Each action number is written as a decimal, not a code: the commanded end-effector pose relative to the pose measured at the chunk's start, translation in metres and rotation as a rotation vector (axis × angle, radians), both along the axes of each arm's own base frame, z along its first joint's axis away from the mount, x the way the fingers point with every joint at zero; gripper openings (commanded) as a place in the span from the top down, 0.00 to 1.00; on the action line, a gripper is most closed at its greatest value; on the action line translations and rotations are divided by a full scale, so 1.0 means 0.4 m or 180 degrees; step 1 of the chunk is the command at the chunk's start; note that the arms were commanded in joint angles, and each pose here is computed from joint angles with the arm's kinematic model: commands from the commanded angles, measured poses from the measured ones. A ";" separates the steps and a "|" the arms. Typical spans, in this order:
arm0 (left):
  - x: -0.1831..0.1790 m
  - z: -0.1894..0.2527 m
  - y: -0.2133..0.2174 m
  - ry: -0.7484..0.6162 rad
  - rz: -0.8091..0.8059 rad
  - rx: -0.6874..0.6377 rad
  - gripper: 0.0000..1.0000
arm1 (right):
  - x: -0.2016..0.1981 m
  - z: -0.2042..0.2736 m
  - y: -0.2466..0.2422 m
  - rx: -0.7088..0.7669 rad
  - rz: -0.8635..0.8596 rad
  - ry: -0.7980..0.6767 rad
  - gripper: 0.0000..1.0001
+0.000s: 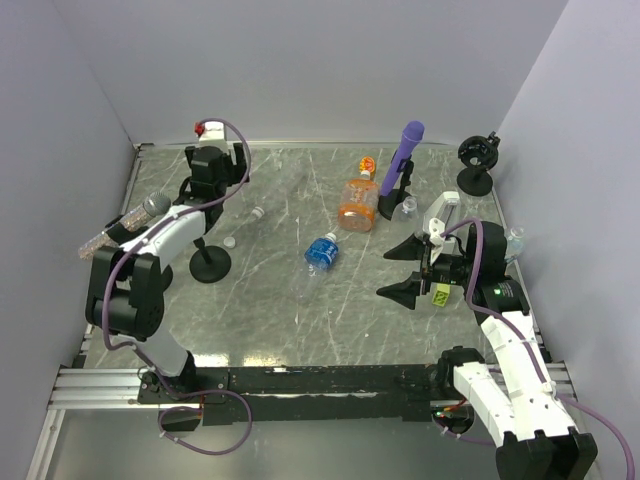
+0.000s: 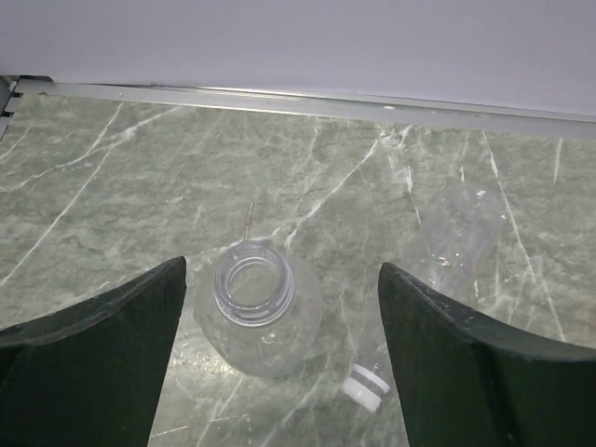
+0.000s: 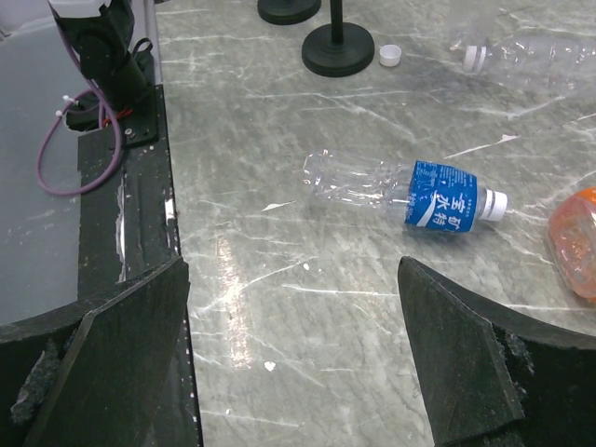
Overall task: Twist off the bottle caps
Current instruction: Place the plastic bottle at the center of the board.
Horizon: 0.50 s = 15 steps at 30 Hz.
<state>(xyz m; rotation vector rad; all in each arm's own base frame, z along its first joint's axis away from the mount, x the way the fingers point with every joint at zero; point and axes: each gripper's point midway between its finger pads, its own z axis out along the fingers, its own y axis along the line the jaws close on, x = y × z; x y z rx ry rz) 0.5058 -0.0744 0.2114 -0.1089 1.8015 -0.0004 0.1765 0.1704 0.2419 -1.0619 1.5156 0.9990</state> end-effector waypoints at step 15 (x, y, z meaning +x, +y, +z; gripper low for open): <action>-0.107 0.425 -0.103 -0.0537 -0.0704 -0.0813 0.03 | -0.003 0.018 0.003 0.0019 0.0113 -0.0206 0.01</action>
